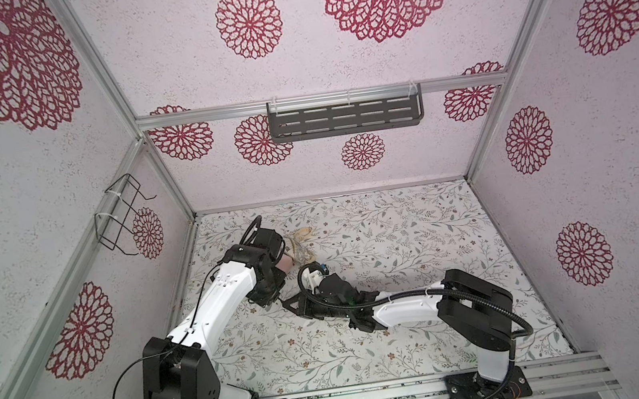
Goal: Unlock with the key
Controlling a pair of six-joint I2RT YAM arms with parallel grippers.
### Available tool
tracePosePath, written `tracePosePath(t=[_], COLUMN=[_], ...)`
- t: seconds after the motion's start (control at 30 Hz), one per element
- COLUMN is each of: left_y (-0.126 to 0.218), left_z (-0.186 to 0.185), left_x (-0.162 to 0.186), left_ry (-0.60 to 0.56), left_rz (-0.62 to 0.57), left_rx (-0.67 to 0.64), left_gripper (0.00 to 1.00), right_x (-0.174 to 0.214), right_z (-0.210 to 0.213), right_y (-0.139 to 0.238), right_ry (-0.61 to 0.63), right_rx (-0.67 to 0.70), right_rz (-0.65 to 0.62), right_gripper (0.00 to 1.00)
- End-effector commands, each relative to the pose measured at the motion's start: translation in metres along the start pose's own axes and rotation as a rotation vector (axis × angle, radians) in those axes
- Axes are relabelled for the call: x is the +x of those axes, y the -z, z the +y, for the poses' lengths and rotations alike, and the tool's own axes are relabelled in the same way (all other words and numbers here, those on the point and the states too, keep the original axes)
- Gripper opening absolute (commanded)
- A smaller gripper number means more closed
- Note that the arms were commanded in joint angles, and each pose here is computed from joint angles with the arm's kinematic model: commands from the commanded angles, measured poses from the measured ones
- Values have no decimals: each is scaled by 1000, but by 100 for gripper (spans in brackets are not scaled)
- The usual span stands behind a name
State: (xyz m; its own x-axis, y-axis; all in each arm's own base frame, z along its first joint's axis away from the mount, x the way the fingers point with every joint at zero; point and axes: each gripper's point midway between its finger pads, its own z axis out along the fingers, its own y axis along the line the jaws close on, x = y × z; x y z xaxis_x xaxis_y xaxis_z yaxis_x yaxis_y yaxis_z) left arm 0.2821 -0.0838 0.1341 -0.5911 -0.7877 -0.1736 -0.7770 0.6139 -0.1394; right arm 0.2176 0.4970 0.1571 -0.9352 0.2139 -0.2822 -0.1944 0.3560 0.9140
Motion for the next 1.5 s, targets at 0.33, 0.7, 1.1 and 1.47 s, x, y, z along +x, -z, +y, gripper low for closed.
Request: tracePosePath(t=[0.33,0.7,1.1,1.47], left_y=[11,13,13,20], left_z=[-7,-9,-8,-12], left_x=[-2,-3,4,17], left_ry=[11,14,19,5], left_rz=[-18,-19,5,29], left_rx=[50,63,74,89], left_gripper=[0,0,0,0], right_x=[-13,-13,-20,-36], right_z=[28,24,25,27], right_y=[5,5,1,9], right_ry=[23,28,26,75], right_rx=[-58,-36,-36,4], right_rz=[-39,-44,-59,-124], right_gripper=[0,0,0,0])
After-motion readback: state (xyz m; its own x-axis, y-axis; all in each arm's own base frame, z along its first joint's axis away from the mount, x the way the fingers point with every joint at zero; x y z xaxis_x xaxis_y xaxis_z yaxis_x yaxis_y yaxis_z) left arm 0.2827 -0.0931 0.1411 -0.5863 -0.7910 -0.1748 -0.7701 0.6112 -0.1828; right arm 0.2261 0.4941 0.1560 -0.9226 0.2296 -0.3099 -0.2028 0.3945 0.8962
